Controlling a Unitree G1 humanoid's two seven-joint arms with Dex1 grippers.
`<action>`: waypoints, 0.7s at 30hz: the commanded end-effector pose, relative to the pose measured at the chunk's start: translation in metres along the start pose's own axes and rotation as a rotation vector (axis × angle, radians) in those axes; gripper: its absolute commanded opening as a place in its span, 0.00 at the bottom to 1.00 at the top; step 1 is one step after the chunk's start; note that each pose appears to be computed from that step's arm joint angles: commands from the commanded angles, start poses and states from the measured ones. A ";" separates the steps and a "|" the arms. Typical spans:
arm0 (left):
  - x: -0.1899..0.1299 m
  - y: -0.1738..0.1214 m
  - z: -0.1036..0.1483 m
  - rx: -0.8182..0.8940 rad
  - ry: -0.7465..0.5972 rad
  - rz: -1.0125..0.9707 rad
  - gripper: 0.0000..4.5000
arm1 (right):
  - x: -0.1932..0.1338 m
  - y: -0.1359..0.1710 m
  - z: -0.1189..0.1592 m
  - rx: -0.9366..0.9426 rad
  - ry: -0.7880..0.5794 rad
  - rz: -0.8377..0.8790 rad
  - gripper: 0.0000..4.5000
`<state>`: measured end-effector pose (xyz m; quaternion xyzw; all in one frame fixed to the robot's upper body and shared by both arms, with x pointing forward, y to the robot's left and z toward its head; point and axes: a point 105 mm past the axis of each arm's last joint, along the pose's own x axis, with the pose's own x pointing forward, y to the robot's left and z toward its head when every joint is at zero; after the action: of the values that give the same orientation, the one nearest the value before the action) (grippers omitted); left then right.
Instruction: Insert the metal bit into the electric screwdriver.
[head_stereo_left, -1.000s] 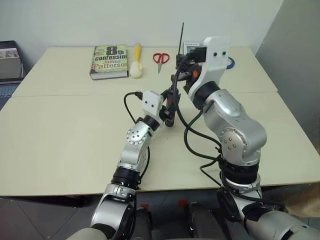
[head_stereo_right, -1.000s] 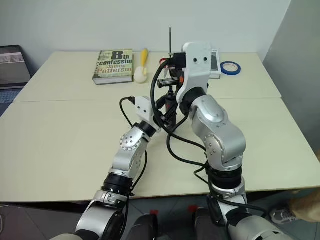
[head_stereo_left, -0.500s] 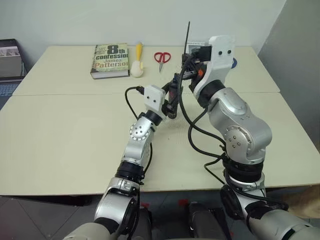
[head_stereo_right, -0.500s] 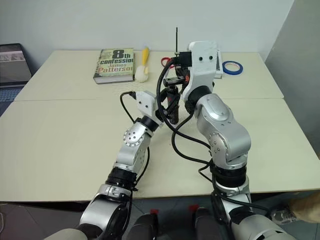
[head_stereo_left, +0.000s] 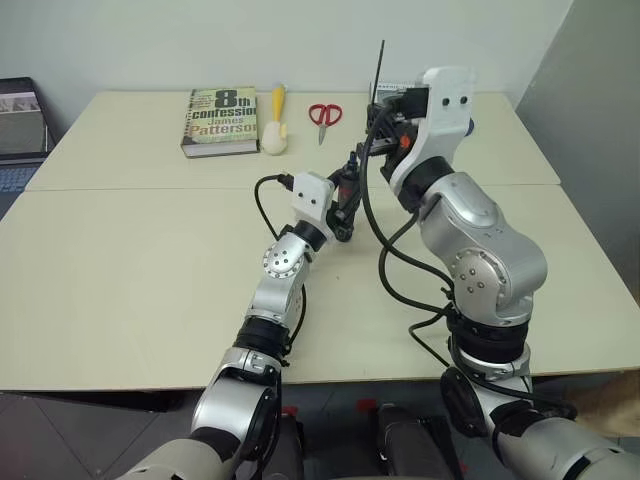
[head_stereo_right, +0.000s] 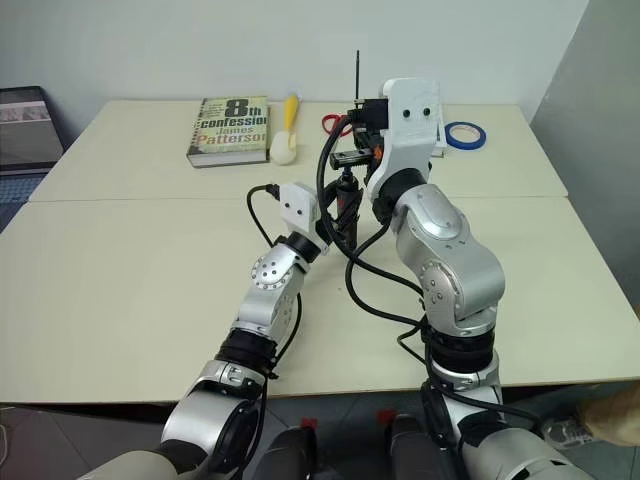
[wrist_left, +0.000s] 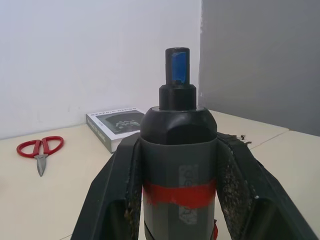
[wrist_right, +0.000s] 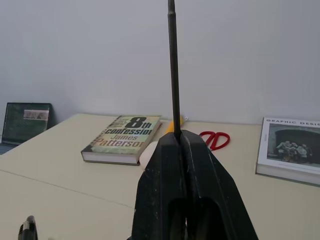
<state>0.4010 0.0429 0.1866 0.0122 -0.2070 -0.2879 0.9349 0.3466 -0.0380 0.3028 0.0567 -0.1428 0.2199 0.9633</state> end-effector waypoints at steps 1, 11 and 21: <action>0.006 0.001 0.014 0.025 -0.046 -0.001 0.37 | 0.001 0.011 0.011 0.010 -0.037 0.047 0.00; 0.006 0.003 0.020 0.036 -0.051 -0.011 0.37 | 0.011 0.011 0.001 0.024 -0.017 0.037 0.00; 0.008 0.010 0.021 0.040 -0.046 -0.007 0.37 | 0.015 0.010 -0.001 0.016 -0.028 0.011 0.00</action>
<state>0.4032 0.0458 0.1882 0.0222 -0.2011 -0.2924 0.9346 0.3606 -0.0222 0.2884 0.0641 -0.1154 0.2302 0.9641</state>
